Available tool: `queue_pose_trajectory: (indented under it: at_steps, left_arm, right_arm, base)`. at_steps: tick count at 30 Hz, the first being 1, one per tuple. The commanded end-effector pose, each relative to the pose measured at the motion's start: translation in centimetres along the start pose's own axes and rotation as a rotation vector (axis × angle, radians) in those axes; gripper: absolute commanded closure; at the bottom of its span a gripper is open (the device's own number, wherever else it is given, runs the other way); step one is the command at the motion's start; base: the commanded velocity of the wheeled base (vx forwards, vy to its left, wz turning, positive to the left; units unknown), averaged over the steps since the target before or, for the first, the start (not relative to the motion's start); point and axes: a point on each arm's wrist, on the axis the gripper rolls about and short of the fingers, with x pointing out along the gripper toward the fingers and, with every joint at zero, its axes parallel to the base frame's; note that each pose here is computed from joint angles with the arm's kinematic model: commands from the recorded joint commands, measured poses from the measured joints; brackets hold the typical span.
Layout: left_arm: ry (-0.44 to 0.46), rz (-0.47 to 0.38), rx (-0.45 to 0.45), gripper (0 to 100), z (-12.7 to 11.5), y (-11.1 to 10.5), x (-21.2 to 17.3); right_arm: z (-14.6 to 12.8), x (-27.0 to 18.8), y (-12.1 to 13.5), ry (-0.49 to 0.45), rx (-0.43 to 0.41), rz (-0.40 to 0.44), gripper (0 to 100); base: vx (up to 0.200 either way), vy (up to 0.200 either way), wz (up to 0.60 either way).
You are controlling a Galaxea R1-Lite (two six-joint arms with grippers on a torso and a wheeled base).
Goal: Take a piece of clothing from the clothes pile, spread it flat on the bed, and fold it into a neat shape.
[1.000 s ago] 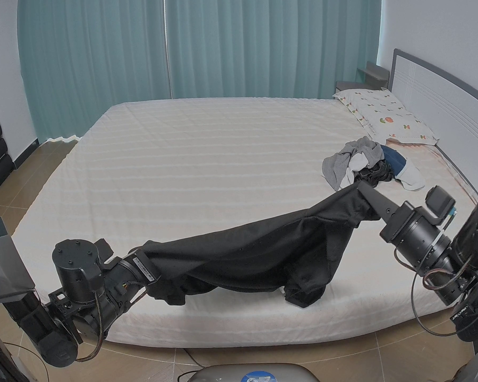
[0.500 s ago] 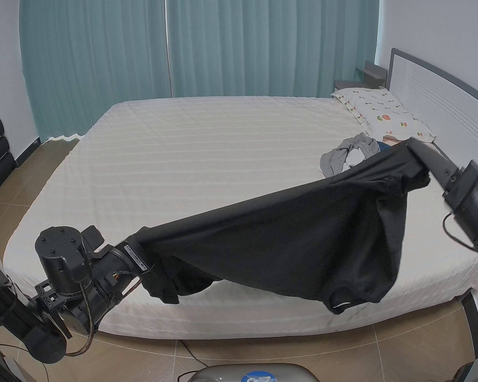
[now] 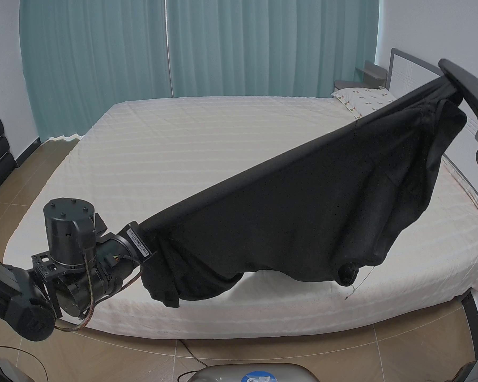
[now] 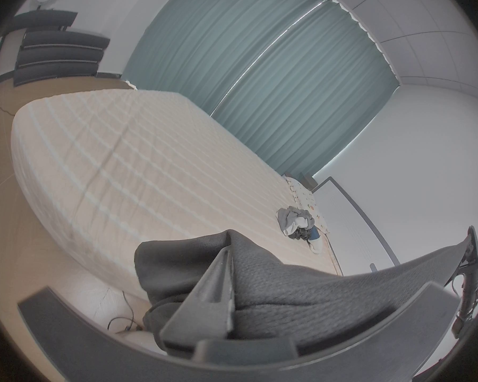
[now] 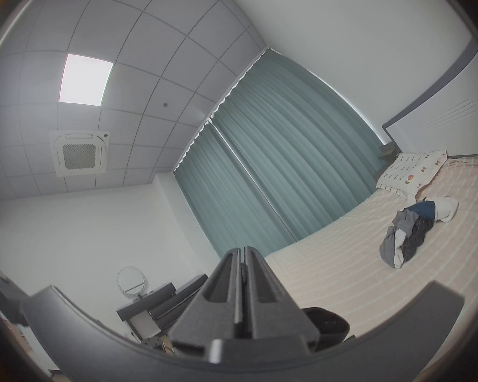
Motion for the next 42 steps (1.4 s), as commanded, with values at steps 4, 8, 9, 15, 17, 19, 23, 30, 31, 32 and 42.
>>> queue_pose_trajectory:
  at_steps: [4,8,9,15,17,19,23,30,31,32,42]
  left_arm:
    - [0.028,-0.091,-0.101,100,4.0,-3.3,-1.4]
    - [0.049,-0.102,-0.121,100,5.2,-2.9,-0.2]
    - [0.049,-0.103,-0.125,100,5.5,-2.8,0.0]
    - [0.066,-0.045,-0.15,100,6.0,-1.9,4.2]
    - [0.09,-0.016,-0.148,100,5.3,-1.5,5.8]
    - [0.12,0.019,-0.145,100,4.4,-0.8,7.4]
    - [0.143,0.052,-0.141,100,3.6,-0.2,10.0]
    - [0.179,0.084,-0.138,100,2.2,0.6,13.5]
    - [0.183,0.092,-0.137,100,1.9,0.8,14.0]
    - [0.19,0.1,-0.137,100,1.6,1.1,14.5]
    - [0.246,0.184,-0.129,100,-1.6,4.1,19.4]
  right_arm:
    - [0.8,4.1,-1.0,-0.018,0.009,-0.037,100]
    - [0.5,6.1,-2.3,-0.017,-0.003,-0.075,100]
    - [0.4,6.6,-2.4,-0.019,-0.003,-0.077,100]
    - [-2.0,11.4,-5.4,0.009,-0.019,-0.146,100]
    - [-3.0,12.6,-6.6,0.015,-0.022,-0.176,100]
    - [-3.9,13.9,-7.7,0.011,-0.025,-0.201,100]
    - [-5.9,16.1,-10.5,-0.004,-0.033,-0.246,100]
    - [-13.2,18.4,-15.5,0.059,-0.066,-0.308,100]
    - [-14.2,18.6,-16.2,0.066,-0.077,-0.318,100]
    - [-15.3,18.7,-16.9,0.074,-0.085,-0.331,100]
    - [-24.6,18.7,-22.8,0.168,-0.123,-0.454,100]
  base:
    - [0.0,0.0,0.0]
    - [0.1,0.0,0.0]
    - [0.2,0.0,0.0]
    - [0.2,0.0,0.0]
    - [0.2,0.0,0.0]
    - [0.2,0.0,0.0]
    - [0.2,0.0,0.0]
    - [0.2,0.0,0.0]
    - [0.2,0.0,0.0]
    - [0.2,0.0,0.0]
    - [0.02,0.0,0.0]
